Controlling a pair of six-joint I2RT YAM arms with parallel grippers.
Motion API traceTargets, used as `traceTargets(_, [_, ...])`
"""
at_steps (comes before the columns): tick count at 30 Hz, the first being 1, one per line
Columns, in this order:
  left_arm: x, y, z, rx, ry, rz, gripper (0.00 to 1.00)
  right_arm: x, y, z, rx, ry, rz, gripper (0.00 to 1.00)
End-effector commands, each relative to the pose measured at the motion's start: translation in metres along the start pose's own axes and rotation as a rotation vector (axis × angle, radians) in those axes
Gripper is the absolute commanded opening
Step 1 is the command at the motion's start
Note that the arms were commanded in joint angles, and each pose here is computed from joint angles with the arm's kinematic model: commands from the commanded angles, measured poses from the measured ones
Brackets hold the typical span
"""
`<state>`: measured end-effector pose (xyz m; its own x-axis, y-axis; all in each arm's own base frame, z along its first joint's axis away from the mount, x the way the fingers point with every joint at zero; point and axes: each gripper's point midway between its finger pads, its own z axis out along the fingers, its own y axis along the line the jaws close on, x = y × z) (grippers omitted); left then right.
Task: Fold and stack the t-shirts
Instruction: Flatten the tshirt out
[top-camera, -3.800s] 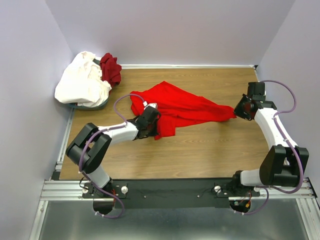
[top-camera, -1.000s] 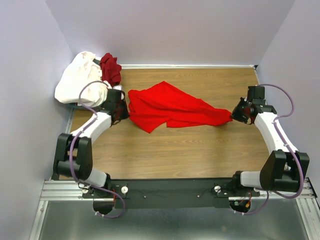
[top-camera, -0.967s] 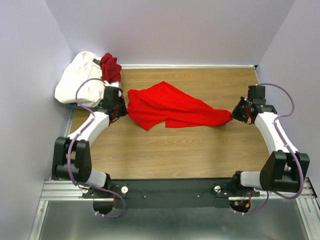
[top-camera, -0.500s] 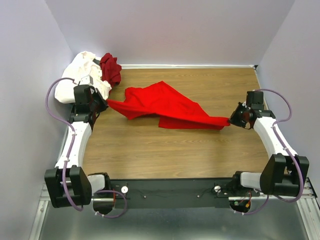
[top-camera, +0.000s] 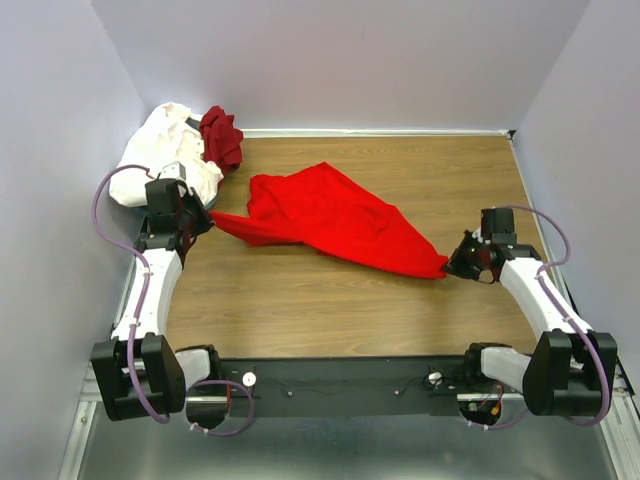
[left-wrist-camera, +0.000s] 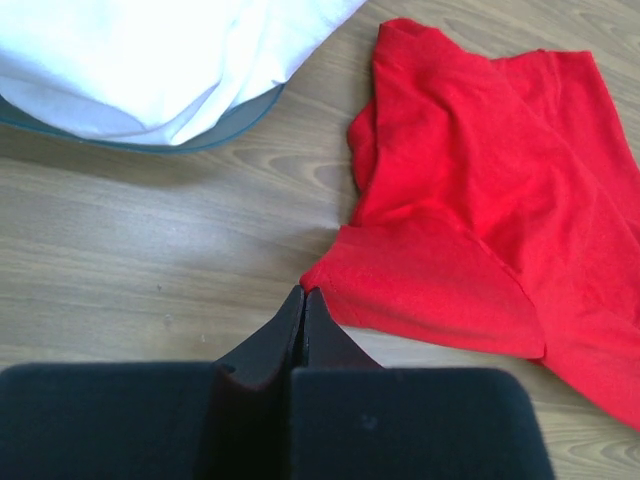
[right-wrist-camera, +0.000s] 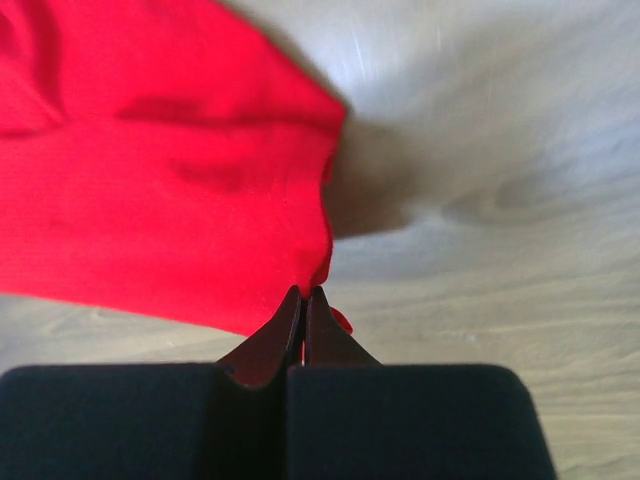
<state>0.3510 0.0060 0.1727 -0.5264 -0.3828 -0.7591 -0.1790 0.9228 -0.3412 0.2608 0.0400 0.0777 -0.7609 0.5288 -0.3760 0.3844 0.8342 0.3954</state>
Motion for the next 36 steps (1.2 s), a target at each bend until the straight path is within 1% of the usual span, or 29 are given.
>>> traceTargets(1, [0.009, 0.004, -0.002, 0.010, 0.010, 0.020, 0.00, 0.030, -0.002, 0.004, -0.010, 0.064, 0.027, 0.04])
traceTargets(2, [0.010, 0.004, -0.002, 0.011, 0.010, 0.023, 0.00, 0.032, -0.001, 0.005, -0.012, 0.066, 0.034, 0.07])
traceTargets(3, [0.012, 0.005, -0.002, 0.007, 0.014, 0.023, 0.00, 0.040, 0.002, 0.008, -0.012, 0.085, 0.022, 0.19])
traceTargets(6, [0.014, 0.006, -0.001, 0.007, 0.019, 0.027, 0.00, 0.045, 0.004, 0.013, 0.007, 0.099, 0.021, 0.39])
traceTargets(7, [0.015, 0.007, 0.000, 0.006, 0.023, 0.026, 0.00, 0.049, 0.005, 0.016, 0.014, 0.115, 0.015, 0.47])
traceTargets(10, [0.014, 0.005, 0.000, 0.012, 0.022, 0.029, 0.00, 0.050, 0.003, 0.019, 0.048, 0.106, 0.026, 0.55])
traceTargets(16, [0.011, 0.007, 0.001, 0.005, 0.018, 0.037, 0.00, 0.062, -0.011, 0.020, 0.094, 0.114, 0.069, 0.56])
traceTargets(21, [0.012, 0.007, 0.004, 0.006, 0.024, 0.043, 0.00, 0.075, -0.020, 0.016, 0.135, 0.125, 0.107, 0.53])
traceTargets(23, [0.012, 0.007, 0.005, 0.007, 0.027, 0.045, 0.00, 0.080, -0.018, 0.014, 0.140, 0.131, 0.106, 0.53])
traceTargets(36, [0.014, 0.006, 0.010, 0.020, 0.036, 0.048, 0.00, 0.115, -0.043, 0.009, 0.210, 0.175, 0.138, 0.50])
